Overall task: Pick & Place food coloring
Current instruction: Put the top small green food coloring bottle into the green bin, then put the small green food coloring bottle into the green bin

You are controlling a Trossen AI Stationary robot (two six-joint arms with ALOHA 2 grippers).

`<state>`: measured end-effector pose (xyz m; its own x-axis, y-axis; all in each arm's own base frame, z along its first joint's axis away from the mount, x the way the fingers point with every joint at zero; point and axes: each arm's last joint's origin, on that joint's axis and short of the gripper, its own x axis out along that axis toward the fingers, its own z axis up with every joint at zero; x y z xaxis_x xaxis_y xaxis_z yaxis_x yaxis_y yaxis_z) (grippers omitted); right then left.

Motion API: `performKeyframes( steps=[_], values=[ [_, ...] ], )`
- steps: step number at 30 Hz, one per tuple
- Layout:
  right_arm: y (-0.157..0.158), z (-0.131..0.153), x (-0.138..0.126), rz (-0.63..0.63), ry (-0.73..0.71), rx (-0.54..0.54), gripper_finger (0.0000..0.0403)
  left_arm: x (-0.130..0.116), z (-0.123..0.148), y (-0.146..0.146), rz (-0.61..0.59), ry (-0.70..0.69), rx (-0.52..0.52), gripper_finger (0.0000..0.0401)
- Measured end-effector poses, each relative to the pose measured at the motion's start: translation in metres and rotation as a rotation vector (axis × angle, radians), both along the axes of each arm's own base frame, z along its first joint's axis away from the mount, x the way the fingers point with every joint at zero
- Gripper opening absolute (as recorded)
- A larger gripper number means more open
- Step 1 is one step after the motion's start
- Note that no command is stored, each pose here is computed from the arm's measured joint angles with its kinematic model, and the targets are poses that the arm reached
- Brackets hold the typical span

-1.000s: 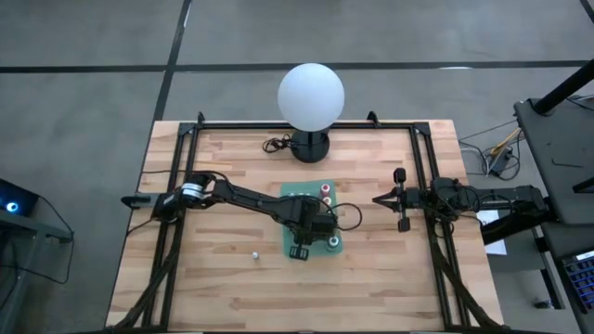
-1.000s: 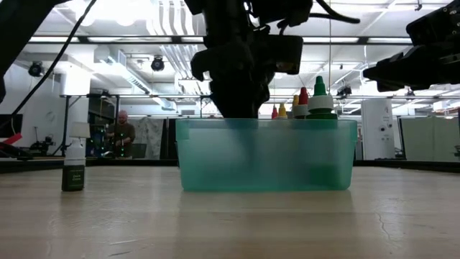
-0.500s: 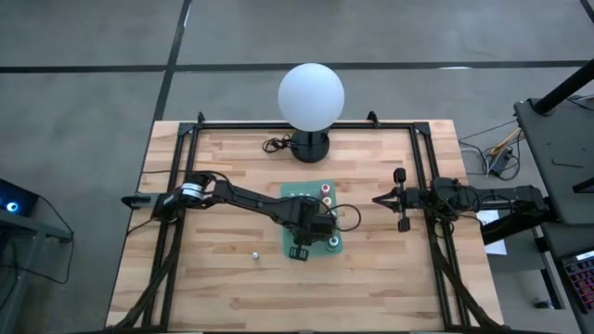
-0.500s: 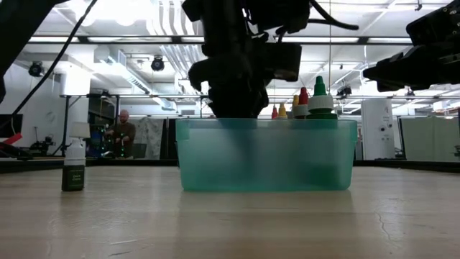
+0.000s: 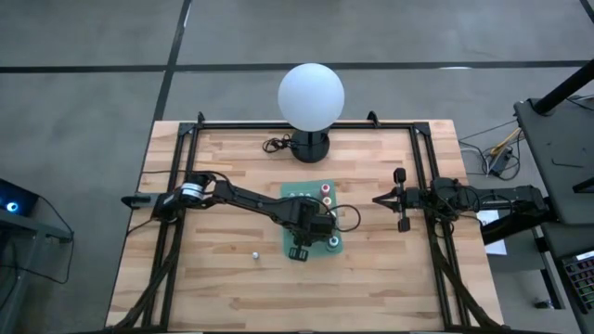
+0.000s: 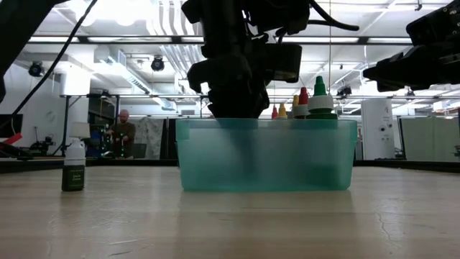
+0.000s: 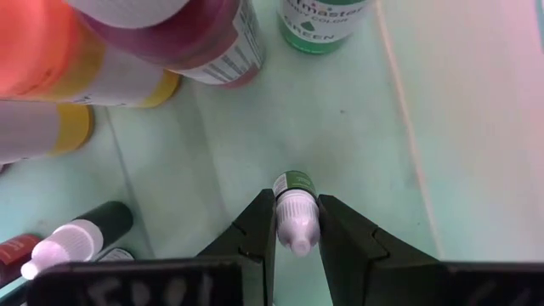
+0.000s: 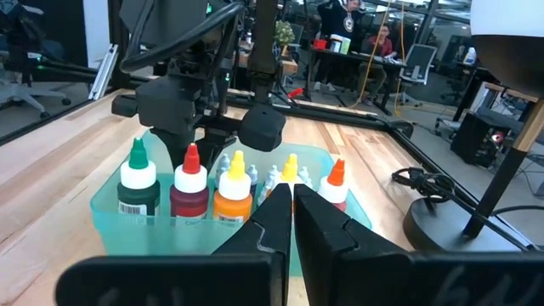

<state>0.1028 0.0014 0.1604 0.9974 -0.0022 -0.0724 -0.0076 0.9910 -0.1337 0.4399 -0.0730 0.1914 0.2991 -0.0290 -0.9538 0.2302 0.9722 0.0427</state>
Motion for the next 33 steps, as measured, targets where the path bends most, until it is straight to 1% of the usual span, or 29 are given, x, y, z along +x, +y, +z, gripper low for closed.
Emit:
performKeyframes(
  steps=[20,23,29,33],
  values=[
    [0.0000,0.0000,0.0000,0.000,0.000,0.001,0.0009,0.0000,-0.0001,-0.0001,-0.001,0.000,-0.001,0.0049],
    [0.0000,0.0000,0.0000,-0.001,0.000,0.000,0.0009,0.0000,-0.0002,-0.0002,-0.002,0.001,-0.003,0.0061],
    [0.0000,0.0000,0.0000,-0.001,0.000,0.001,0.0009,0.0001,-0.0002,-0.0001,-0.001,0.001,-0.004,0.0100],
    [0.0000,0.0000,0.0000,-0.001,0.000,0.001,0.0009,0.0000,-0.0002,-0.0002,-0.001,0.001,-0.004,0.0109]
  ],
)
